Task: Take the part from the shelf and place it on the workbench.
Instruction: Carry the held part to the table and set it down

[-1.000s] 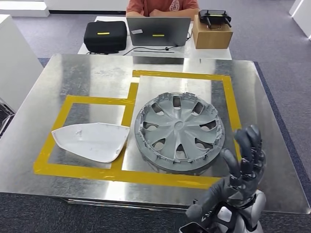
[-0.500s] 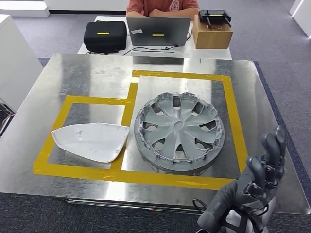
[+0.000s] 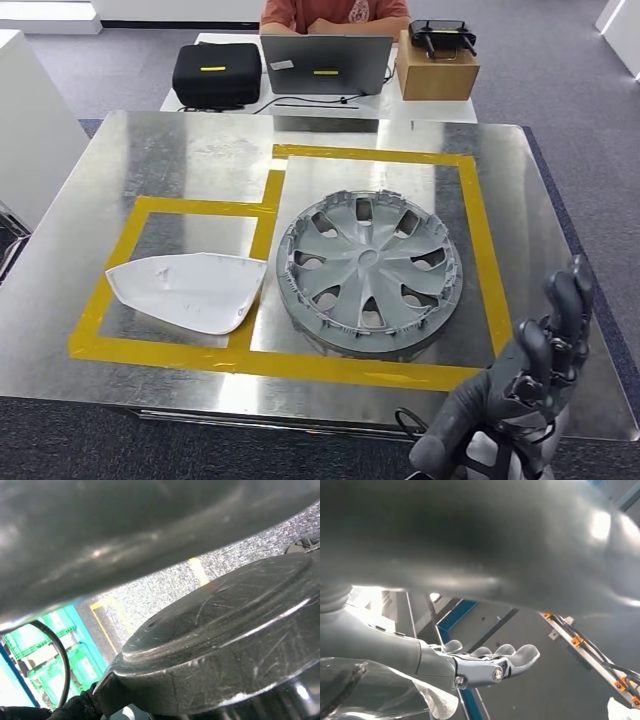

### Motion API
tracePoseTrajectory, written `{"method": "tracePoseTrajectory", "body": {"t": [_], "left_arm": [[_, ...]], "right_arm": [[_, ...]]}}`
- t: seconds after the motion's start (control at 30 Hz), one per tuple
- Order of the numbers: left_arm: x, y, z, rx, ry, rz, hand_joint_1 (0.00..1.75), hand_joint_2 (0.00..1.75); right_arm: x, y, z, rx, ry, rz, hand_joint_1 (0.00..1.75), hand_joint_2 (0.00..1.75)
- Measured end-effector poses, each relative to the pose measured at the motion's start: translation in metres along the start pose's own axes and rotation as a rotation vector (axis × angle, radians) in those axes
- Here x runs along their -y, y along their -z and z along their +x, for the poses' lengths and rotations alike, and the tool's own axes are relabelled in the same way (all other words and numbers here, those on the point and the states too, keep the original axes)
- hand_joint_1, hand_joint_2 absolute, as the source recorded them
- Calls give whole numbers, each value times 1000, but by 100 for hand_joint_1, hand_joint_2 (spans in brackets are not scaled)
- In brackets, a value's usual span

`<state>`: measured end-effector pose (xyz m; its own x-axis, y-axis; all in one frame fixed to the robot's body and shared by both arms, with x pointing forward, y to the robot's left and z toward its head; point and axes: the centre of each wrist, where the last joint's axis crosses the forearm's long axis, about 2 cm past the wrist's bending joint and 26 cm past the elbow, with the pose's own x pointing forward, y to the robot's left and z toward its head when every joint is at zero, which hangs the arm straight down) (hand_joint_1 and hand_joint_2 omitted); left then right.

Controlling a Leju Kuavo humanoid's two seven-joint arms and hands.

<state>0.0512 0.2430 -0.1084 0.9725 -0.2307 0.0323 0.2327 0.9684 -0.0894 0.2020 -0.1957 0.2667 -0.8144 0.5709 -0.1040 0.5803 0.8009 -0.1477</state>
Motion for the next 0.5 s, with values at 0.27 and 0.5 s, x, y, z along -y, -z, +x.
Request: {"method": "tracePoseTrajectory", "body": {"t": [0.27, 0.5], "left_arm": [[-1, 0, 0, -1, 0, 1, 0, 0], [0, 0, 1, -3, 0, 4, 0, 0]], "right_arm": [[0, 1, 0, 0, 0, -3, 0, 0], [1, 2, -1, 5, -5, -7, 0, 0]]}}
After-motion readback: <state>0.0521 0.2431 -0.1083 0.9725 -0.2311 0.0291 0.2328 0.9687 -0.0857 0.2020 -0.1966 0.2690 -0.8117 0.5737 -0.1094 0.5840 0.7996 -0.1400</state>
